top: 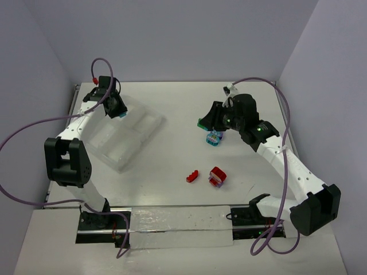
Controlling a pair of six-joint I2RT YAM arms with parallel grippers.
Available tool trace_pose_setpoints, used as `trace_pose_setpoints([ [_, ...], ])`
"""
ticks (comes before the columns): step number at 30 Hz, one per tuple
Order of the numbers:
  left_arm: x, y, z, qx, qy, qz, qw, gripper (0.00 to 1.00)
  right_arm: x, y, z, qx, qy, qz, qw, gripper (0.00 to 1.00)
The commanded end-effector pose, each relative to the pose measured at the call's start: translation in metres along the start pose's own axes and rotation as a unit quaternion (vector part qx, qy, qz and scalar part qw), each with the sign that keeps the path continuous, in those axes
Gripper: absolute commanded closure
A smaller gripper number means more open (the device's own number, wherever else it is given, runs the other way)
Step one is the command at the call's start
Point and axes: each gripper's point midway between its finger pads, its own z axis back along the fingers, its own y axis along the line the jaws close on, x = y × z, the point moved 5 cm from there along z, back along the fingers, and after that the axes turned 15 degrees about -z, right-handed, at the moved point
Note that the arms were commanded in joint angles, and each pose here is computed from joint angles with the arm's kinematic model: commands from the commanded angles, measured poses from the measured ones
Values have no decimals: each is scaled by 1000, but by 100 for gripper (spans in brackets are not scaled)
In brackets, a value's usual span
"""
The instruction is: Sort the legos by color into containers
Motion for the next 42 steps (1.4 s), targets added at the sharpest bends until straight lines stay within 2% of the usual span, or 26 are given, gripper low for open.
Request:
trace_pose_setpoints([
  [1,29,21,7,28,-46,15,998,100,18,15,7,15,-30,20,999,100],
  [6,25,43,12,53,-43,22,997,100,19,14,5,14,-29,20,999,100],
  [17,-16,90,6,108,-11,44,993,99,16,12,0,17,-20,20,999,100],
  [19,-16,92,6,111,-11,46,993,89,16,11,0,15,-22,21,999,100],
  [21,-16,92,6,112,-10,47,993,74,16,11,0,14,-23,21,999,100],
  [25,-15,91,7,104,-10,45,993,31,15,11,0,14,-20,19,1000,100],
  [26,-14,90,9,102,-11,44,994,26,14,11,0,15,-19,19,1000,100],
  [29,-12,89,14,97,-13,40,994,16,14,10,-1,15,-18,17,1000,100],
  [36,15,82,55,66,-59,33,995,16,15,12,-2,18,-16,19,1000,100],
  [41,36,63,104,-21,-125,0,992,17,14,15,-5,26,-5,19,999,100],
  [42,39,55,117,-58,-139,-11,989,18,15,16,-6,30,-3,18,999,100],
])
